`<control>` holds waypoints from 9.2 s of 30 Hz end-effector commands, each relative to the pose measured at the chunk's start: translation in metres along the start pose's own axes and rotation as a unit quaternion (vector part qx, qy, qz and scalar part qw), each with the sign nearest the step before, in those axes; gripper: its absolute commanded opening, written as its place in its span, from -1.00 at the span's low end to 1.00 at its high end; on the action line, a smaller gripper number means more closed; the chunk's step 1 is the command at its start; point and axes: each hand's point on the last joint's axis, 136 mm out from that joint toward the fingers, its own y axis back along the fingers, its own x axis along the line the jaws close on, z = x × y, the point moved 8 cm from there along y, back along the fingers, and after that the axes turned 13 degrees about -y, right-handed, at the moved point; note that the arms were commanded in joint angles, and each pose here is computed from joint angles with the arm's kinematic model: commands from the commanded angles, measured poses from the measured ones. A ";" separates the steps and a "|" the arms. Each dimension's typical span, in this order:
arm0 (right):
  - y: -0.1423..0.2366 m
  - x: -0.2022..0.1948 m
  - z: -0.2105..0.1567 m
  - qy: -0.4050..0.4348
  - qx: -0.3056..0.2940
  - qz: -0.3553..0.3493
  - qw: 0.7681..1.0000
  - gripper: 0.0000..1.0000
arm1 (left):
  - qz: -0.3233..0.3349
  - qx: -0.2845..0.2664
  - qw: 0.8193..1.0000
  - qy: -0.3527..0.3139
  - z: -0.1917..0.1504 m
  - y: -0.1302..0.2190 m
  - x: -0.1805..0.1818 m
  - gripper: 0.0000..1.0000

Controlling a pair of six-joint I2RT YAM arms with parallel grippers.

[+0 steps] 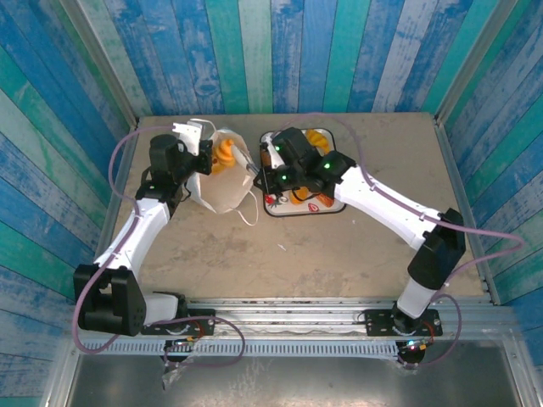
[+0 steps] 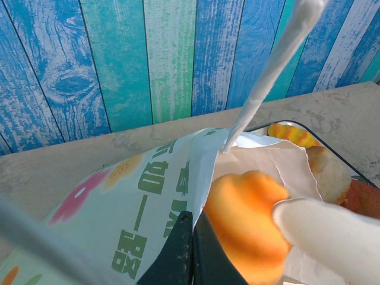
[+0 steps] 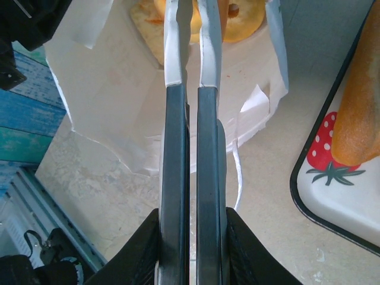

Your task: Take the fake bread out of the paper bag

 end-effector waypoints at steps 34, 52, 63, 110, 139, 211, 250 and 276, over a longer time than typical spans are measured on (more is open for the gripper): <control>0.104 -0.062 0.007 -0.094 -0.122 0.051 0.987 -0.99 | 0.023 0.013 0.999 0.026 0.000 -0.010 0.007 -0.99; 0.035 -0.138 0.058 -0.161 -0.061 0.027 0.985 -0.99 | -0.017 0.001 1.000 0.017 0.002 -0.009 0.000 -0.99; -0.022 -0.162 0.097 -0.180 -0.025 0.007 0.983 -0.99 | -0.022 0.007 1.000 0.017 -0.001 -0.015 0.000 -1.00; -0.008 -0.180 0.094 -0.189 -0.009 -0.109 0.976 -0.20 | -0.024 -0.001 1.000 0.018 0.003 -0.016 0.001 -1.00; 0.054 -0.016 -0.002 -0.035 0.017 0.032 0.999 -0.18 | -0.024 -0.006 0.999 0.022 0.008 -0.015 0.002 -1.00; -0.192 -0.037 0.024 -0.060 0.083 -0.101 0.990 0.01 | -0.140 0.006 0.989 0.046 0.006 -0.018 -0.038 -0.99; -0.127 -0.018 0.025 -0.042 0.064 -0.052 0.996 -0.99 | -0.051 0.060 0.993 0.087 -0.013 -0.015 -0.026 -1.00; -0.098 -0.004 0.009 -0.066 0.103 0.101 0.987 -0.99 | -0.055 0.047 0.994 0.087 -0.004 -0.014 -0.026 -1.00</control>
